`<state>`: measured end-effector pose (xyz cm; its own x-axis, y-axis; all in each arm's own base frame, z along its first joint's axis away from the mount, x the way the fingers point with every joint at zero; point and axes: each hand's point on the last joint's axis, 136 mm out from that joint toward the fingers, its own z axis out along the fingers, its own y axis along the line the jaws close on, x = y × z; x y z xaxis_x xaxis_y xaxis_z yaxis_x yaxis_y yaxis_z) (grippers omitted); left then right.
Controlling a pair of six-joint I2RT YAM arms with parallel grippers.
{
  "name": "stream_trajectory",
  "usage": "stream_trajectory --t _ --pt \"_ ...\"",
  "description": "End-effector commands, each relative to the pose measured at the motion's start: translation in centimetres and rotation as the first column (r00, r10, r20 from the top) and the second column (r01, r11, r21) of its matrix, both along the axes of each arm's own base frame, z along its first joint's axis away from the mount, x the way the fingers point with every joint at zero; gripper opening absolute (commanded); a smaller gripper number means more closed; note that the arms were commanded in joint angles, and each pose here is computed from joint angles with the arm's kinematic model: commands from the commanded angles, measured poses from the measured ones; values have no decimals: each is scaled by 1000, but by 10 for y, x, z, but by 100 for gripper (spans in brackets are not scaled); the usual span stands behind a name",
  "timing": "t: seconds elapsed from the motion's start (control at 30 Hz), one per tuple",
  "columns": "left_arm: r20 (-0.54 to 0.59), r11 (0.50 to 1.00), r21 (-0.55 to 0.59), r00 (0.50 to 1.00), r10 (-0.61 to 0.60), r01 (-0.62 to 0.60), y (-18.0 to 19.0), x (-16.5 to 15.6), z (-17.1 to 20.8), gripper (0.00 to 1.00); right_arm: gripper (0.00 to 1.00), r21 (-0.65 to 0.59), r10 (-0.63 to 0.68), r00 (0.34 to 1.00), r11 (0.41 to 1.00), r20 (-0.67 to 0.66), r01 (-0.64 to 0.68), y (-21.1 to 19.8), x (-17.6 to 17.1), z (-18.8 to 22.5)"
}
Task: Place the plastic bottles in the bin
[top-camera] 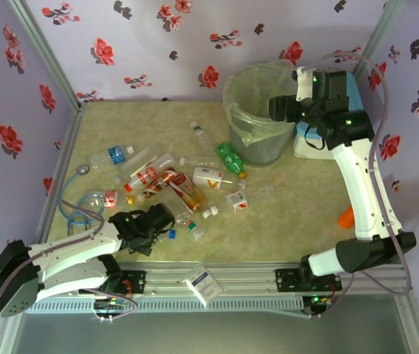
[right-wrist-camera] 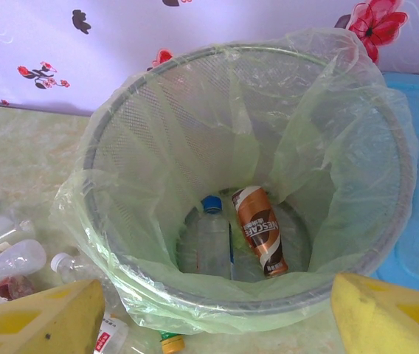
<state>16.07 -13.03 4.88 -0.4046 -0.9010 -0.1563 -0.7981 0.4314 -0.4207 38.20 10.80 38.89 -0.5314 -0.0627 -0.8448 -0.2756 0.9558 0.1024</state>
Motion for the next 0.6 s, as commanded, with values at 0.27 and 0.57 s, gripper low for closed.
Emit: stream_trajectory --t 0.27,0.57 --pt "21 999 24 999 26 -26 8 6 -10 83 81 79 64 997 995 46 -68 10 -18 18" --pt "29 998 57 999 -20 18 1 13 -3 68 81 87 54 997 994 54 -58 8 -21 23"
